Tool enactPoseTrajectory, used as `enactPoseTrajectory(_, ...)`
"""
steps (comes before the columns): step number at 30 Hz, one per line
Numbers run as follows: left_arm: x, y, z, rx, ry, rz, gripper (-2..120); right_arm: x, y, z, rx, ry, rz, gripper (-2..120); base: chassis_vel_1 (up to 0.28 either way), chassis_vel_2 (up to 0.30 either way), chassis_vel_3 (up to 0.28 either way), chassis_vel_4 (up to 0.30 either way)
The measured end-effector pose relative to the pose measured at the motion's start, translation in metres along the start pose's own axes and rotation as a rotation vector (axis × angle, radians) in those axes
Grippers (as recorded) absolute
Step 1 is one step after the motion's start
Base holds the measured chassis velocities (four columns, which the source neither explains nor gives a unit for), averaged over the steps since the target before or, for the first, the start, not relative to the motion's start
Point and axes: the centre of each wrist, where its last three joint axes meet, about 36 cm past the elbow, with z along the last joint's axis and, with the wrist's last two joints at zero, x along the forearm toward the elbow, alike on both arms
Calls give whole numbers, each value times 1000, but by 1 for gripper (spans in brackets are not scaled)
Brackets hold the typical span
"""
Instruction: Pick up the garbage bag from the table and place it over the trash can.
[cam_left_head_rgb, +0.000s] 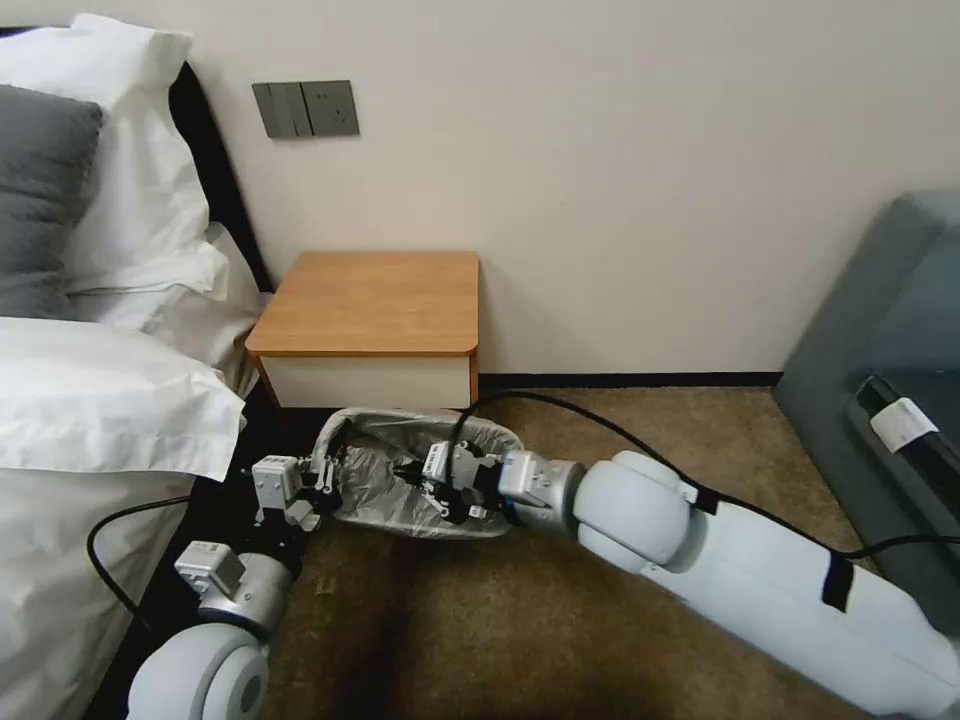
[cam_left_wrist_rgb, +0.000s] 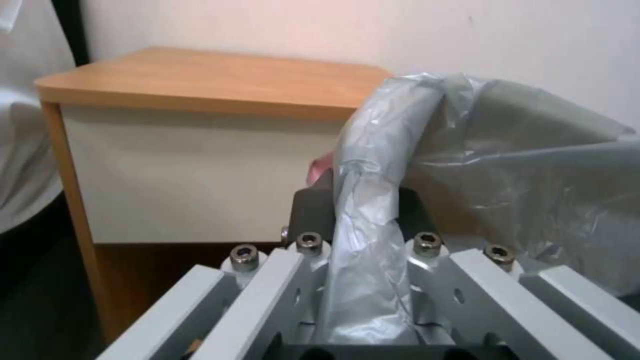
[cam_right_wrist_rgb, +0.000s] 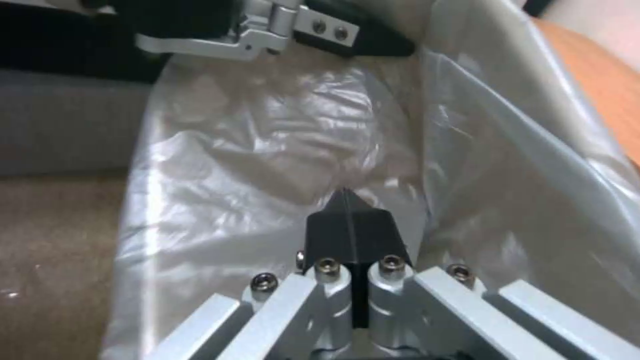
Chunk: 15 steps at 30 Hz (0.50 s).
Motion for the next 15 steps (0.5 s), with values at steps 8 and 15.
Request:
enactPoseTrajectory(8,2,-3,-3,-3,-9,18,8,-15,7,0,38,53,28,0,0,0,0,0)
enactPoseTrajectory(15,5,-7,-5,-3,-13,30,8,-28,9,6,36,110,39,0,0,0,0,0)
